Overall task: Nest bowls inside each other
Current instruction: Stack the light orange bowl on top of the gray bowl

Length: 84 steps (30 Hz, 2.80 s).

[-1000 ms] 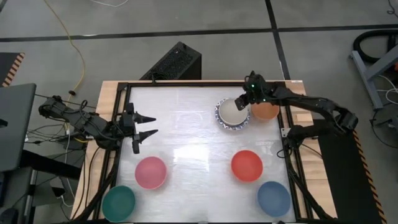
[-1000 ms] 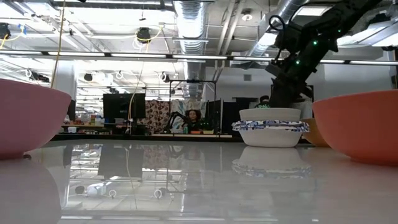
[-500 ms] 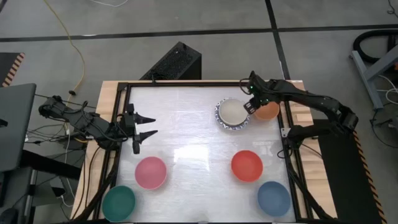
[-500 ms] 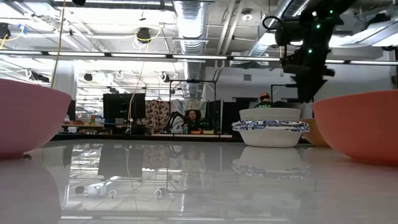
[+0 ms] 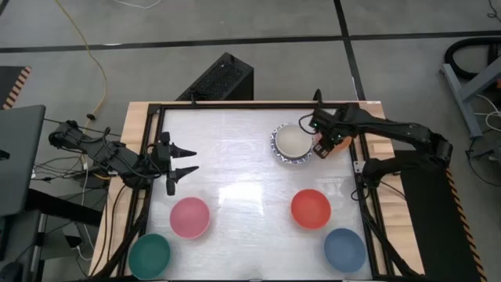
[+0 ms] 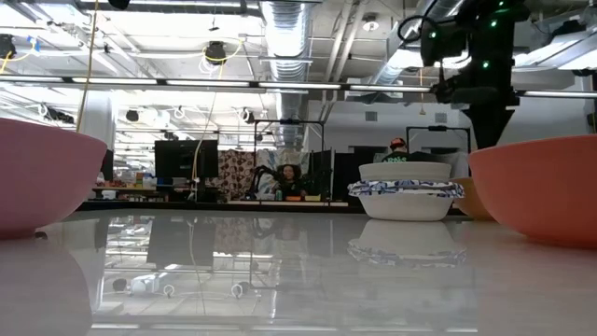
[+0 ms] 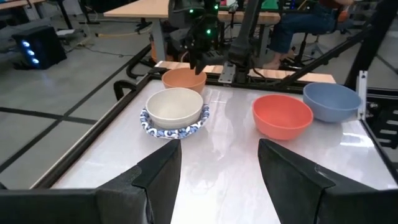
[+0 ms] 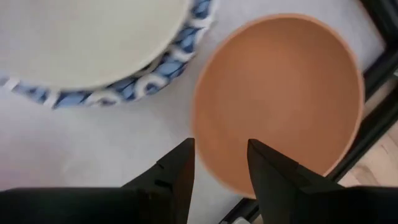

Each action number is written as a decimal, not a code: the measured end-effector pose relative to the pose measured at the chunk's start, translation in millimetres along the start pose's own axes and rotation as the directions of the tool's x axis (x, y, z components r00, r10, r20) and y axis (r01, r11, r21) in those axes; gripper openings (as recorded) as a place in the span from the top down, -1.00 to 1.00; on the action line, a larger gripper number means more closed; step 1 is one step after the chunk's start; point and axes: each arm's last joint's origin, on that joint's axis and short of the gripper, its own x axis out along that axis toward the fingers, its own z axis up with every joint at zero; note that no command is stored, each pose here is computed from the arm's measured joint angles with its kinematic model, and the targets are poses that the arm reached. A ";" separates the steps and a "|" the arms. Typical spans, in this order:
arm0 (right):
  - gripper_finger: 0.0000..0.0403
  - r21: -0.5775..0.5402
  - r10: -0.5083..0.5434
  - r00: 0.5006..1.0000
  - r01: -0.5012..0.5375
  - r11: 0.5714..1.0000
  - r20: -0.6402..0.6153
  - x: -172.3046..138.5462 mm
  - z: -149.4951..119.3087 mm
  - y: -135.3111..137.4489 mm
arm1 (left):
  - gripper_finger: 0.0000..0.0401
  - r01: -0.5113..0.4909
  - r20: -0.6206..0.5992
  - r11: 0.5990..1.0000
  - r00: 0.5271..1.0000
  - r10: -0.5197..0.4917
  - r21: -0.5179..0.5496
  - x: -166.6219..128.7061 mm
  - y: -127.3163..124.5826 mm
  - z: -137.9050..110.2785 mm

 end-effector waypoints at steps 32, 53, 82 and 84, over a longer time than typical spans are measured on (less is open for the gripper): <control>0.17 -0.194 0.054 0.990 -0.029 0.981 0.130 29.0 -29.2 7.8 | -0.02 -0.003 -0.018 0.999 1.000 0.003 -0.038 0.3 0.2 -2.9; 0.38 -0.189 -0.021 0.997 0.006 0.982 -0.079 67.6 -12.4 11.5 | -0.02 -0.005 -0.020 1.000 1.000 0.004 -0.028 0.3 0.3 -3.1; 0.96 -0.143 -0.051 0.998 0.055 0.988 0.032 42.4 9.6 6.3 | -0.02 -0.005 -0.021 1.000 1.000 0.005 -0.024 0.3 0.2 -3.2; 0.96 -0.131 -0.053 0.997 0.059 0.990 0.052 37.6 13.9 4.5 | -0.02 -0.005 -0.021 1.000 1.000 0.005 -0.023 0.3 0.3 -3.2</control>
